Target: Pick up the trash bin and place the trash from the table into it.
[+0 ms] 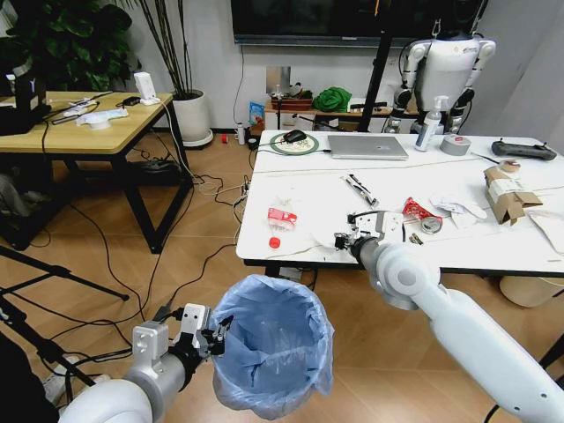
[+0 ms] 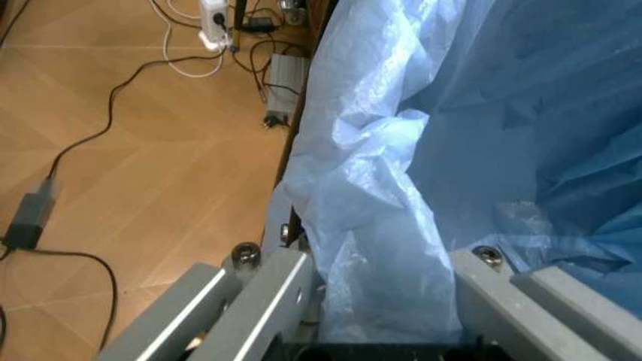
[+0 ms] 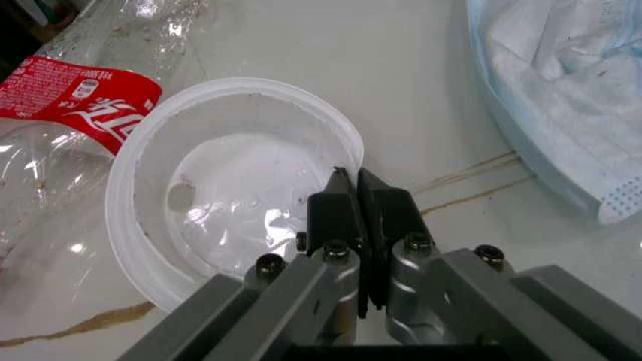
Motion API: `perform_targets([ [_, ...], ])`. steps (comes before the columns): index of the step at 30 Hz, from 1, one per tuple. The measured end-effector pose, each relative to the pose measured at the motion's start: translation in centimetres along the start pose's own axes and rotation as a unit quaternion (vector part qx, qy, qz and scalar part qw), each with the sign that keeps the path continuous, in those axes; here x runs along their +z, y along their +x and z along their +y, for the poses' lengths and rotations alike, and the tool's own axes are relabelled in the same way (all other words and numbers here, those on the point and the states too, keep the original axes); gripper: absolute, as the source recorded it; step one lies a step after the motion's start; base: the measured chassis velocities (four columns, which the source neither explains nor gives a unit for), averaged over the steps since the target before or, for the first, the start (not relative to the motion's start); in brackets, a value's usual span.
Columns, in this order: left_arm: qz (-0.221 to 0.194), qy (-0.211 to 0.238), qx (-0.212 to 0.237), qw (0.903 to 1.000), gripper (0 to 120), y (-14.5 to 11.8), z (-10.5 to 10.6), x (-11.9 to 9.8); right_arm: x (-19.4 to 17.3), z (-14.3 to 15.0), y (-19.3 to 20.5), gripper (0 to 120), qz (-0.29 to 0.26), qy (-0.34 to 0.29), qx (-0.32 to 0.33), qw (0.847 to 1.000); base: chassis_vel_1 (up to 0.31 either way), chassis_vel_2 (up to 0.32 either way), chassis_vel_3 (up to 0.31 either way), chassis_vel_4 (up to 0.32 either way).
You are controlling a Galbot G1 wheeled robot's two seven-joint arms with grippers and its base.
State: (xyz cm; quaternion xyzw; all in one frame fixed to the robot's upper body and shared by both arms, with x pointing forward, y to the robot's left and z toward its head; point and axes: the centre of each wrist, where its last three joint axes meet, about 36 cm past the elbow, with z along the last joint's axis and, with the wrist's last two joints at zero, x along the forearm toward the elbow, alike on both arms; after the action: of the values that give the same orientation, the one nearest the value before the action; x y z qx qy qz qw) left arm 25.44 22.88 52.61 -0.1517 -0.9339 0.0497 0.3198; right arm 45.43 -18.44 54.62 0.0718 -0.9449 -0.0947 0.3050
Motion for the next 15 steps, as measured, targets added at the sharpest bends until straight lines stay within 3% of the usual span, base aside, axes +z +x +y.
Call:
perform_targets([
  [9, -0.001, 0.001, -0.004, 1.0000, 2, -0.2, 0.0, 0.1, -0.9, 0.8, 3.0, 0, -0.057, 0.008, -0.060, 0.997, 0.000, 0.000, 0.000, 0.000],
  [15, -0.004, 0.000, -0.009, 1.0000, 2, -0.5, 0.3, -0.1, 0.9, 1.7, 6.6, 0, -0.084, 0.021, -0.208, 0.974, 0.000, 0.000, 0.000, 0.000],
])
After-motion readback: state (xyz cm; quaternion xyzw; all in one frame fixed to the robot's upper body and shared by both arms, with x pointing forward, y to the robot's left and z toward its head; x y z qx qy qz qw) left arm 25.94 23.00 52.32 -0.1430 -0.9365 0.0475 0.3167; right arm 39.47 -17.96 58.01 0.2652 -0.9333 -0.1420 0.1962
